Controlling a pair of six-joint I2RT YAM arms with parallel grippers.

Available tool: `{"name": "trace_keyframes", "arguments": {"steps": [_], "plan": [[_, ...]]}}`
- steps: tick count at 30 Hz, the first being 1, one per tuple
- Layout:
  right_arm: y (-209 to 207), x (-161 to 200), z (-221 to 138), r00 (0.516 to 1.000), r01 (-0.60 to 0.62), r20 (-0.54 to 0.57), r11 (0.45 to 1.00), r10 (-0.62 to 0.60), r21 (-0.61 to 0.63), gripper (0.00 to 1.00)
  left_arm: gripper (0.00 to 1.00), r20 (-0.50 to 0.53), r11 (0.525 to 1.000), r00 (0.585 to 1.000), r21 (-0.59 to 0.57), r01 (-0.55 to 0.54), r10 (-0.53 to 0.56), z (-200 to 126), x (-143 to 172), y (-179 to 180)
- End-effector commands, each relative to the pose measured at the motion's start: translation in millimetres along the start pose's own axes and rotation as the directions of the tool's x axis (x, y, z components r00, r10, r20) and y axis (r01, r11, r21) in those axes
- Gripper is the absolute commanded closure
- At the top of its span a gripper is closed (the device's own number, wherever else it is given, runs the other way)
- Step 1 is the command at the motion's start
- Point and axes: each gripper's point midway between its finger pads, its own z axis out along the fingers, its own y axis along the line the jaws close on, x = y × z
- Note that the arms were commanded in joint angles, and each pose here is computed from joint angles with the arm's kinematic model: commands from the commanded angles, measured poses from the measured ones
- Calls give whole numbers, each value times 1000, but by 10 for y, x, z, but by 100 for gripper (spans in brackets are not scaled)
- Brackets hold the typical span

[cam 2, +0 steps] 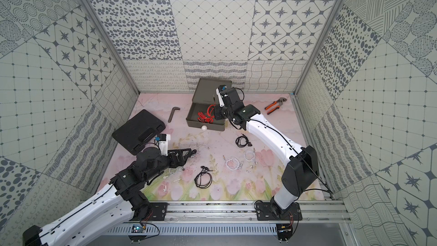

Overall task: Place the wired earphones into the drawer by color
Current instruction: Place the wired earphones in the drawer.

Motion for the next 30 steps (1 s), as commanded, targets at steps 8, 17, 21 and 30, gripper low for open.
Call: {"name": "trace_keyframes", "arguments": {"steps": [8,17,21,30], "plan": [[-98,2,46,1000,4,21,999,-4,33,79,1,29,1000,999,2,13,-14,48,-147,-81],[-140,-80,-231,998,-9,63,1000,7,29,61,1,27,1000,1000,-10,17,-17,134,-273,-172],[-180,-58,-390,997,-22,81,999,21,23,56,1,15,1000,1000,-12,25,-25,215,-330,-236],[-380,121,-726,992,-40,121,999,36,33,42,1,-22,998,998,9,56,-55,538,-418,-412]]}}
